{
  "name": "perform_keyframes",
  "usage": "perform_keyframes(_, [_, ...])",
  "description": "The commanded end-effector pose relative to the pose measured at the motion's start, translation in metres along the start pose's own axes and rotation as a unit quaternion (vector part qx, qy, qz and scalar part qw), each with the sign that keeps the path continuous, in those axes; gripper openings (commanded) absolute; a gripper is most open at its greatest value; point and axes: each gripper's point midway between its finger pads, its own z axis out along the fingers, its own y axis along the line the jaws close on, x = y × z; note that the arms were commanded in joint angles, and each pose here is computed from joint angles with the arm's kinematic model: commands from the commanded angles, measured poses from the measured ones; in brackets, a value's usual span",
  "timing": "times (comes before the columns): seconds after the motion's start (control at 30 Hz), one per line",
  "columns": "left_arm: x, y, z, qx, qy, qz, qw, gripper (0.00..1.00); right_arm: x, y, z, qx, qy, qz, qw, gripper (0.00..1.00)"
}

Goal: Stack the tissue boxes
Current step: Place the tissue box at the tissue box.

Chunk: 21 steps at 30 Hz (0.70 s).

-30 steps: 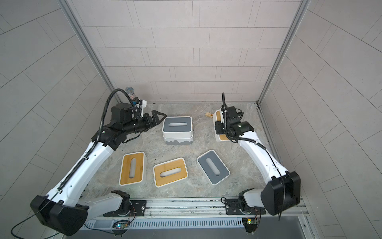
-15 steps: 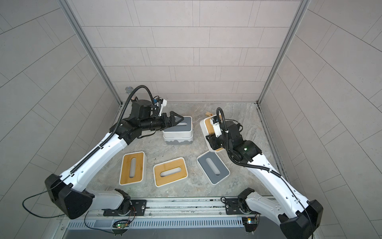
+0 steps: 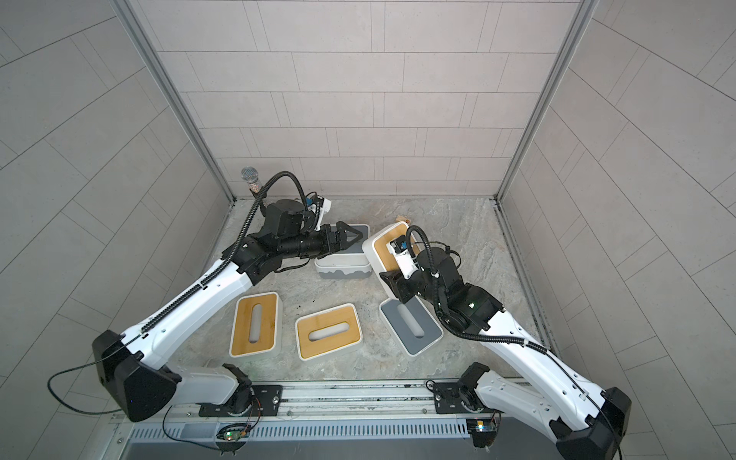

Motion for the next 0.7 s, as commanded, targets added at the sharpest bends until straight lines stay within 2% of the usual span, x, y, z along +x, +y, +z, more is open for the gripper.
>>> perform_keyframes(0.0, [0.0, -0.025, 0.007, 0.044, 0.002, 0.017, 0.999, 0.95, -0.039, 0.008, -0.005, -0.014, -0.062, -0.027, 0.998, 0.33])
perform_keyframes(0.13, [0.002, -0.036, 0.016, 0.068, 0.01, 0.016, 0.998, 0.94, -0.04, 0.017, -0.003, -0.034, -0.063, -0.031, 0.997, 0.33])
perform_keyframes(0.3, [0.011, -0.029, 0.028, 0.049, 0.035, -0.01, 0.998, 0.86, -0.042, 0.023, -0.006, -0.044, -0.065, -0.054, 0.996, 0.33])
perform_keyframes(0.67, [0.02, -0.034, 0.02, 0.052, 0.048, -0.003, 0.997, 0.55, -0.039, 0.024, -0.005, -0.043, -0.046, -0.08, 0.995, 0.33])
